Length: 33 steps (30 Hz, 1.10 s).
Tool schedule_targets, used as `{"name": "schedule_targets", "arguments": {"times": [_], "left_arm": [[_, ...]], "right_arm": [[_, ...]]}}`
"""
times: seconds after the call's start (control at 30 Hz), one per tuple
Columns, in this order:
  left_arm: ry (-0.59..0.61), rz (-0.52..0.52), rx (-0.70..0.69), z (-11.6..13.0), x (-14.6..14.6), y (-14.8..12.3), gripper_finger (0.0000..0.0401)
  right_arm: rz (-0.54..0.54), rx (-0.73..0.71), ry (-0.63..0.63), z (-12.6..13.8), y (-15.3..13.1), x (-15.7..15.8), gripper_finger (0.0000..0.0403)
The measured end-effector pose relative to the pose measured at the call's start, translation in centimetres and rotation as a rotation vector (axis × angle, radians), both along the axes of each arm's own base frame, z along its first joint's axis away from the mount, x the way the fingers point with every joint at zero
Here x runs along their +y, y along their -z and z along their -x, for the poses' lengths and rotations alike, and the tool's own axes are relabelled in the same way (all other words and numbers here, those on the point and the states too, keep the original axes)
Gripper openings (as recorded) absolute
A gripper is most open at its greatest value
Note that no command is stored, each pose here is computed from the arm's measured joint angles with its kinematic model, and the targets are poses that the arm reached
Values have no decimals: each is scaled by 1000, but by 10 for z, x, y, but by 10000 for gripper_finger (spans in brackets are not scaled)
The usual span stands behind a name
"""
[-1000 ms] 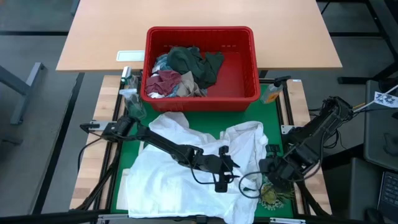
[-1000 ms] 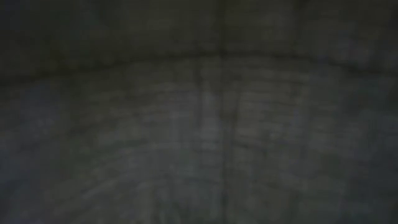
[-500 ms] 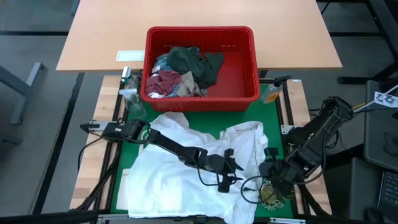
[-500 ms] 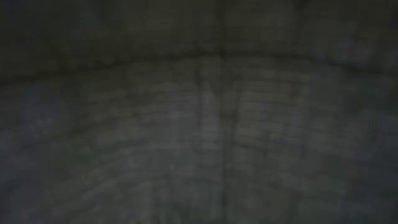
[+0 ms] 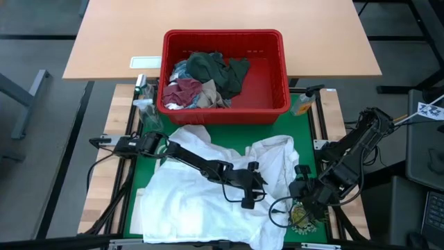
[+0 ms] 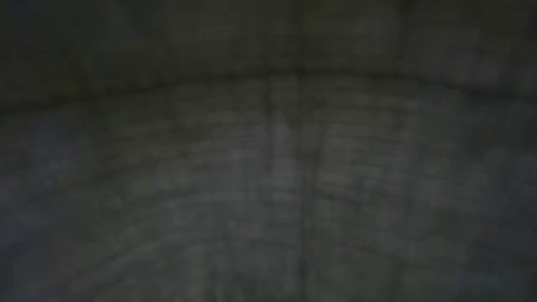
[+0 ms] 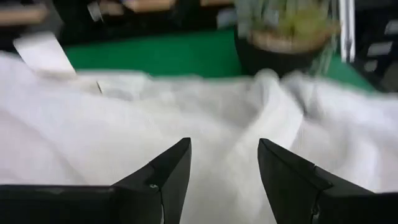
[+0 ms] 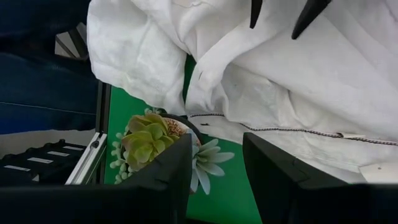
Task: Fold Laundry from Bin
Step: Fold the white polo shirt
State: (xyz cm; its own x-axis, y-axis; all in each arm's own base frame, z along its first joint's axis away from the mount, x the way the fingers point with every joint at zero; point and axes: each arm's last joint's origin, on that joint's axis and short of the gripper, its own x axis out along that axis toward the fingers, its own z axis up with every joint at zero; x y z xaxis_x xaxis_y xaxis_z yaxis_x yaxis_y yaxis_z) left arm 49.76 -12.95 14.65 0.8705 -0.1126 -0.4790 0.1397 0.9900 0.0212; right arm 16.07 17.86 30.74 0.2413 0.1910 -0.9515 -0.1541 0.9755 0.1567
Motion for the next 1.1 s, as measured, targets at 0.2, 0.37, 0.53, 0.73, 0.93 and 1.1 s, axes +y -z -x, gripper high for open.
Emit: {"name": "schedule_targets", "arguments": {"times": [0.2,0.37,0.53,0.73,0.93,1.1], "left_arm": [[4,-20,84,4,0,7,181],[2,-26,115,6,2,10,161],[10,-26,189,9,6,15,126],[-15,-50,222,11,7,18,122],[-62,-91,248,13,10,20,81],[-68,-89,249,13,10,21,9]], "right_arm": [[0,0,0,0,0,0,144],[0,0,0,0,0,0,144],[0,0,0,0,0,0,144],[0,0,0,0,0,0,144],[0,0,0,0,0,0,144],[0,0,0,0,0,0,144]]}}
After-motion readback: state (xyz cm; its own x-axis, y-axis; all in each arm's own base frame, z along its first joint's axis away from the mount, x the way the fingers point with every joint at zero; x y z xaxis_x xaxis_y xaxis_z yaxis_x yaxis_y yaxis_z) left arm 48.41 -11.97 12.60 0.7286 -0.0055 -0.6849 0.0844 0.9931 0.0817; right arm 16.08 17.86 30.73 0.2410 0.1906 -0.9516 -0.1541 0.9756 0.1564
